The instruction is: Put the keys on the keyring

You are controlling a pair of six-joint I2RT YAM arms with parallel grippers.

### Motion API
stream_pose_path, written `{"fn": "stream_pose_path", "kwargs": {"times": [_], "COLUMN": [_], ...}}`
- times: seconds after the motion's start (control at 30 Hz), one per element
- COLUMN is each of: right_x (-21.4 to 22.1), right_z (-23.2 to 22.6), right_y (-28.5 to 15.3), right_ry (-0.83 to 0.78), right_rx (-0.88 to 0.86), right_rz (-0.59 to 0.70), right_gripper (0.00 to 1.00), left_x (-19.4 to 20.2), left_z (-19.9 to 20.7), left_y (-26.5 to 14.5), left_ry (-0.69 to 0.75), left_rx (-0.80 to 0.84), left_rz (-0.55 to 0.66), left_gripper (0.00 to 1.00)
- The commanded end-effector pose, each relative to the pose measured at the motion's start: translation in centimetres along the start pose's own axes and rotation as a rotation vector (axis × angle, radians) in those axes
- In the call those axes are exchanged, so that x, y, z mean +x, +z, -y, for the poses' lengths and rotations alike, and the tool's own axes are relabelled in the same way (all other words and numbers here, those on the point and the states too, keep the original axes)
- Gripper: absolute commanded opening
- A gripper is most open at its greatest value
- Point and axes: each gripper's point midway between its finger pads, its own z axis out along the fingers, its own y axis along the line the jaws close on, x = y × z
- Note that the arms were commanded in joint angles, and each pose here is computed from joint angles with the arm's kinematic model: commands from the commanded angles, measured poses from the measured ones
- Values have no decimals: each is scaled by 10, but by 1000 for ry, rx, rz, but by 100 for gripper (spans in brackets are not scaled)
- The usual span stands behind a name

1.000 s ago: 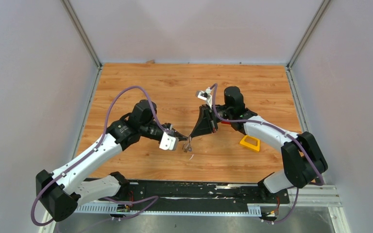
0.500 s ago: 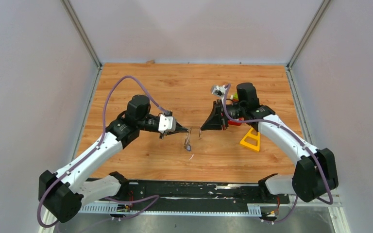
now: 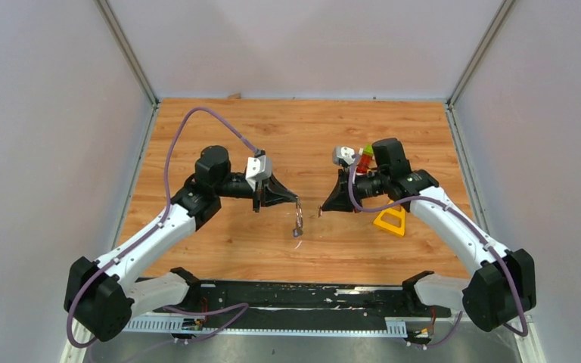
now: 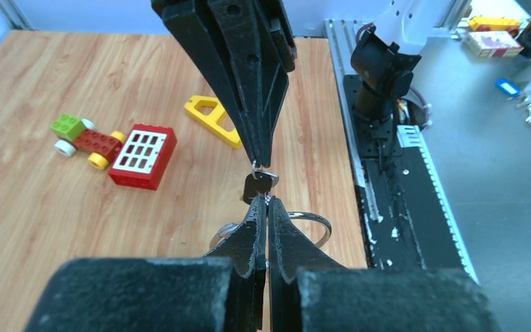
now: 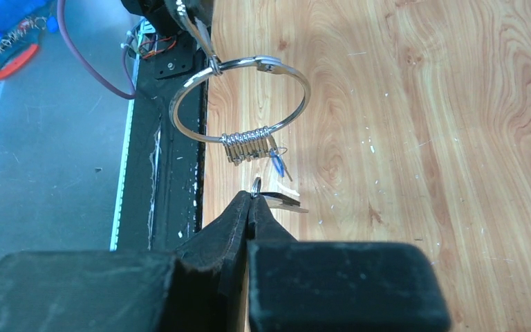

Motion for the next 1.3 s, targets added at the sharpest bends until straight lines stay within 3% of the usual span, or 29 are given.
{"fn": "stream_pose_path", "kwargs": {"times": [0.0, 0.3, 0.6, 0.93, 1.27], "right_x": [-17, -7, 80, 149, 178], "right_z": [-7, 3, 41, 53, 50], "right_y": [-1, 0, -2, 13, 38], "right_ry": [-185, -286, -294, -492, -560], "right_rx": [10, 95, 189, 245, 164], "right_rz": [37, -45, -376, -748, -839], "right_gripper": [0, 0, 0, 0, 0], "left_x": [-15, -5, 30, 49, 43], "left_z": [-1, -4, -22, -40, -56], "left_y": [5, 0, -24, -51, -67], "left_ry": [-92, -92, 16, 72, 121], "left_rx": [16, -17, -142, -300, -424], "left_rz": [44, -37, -286, -432, -465], "left_gripper": [0, 0, 0, 0, 0]}}
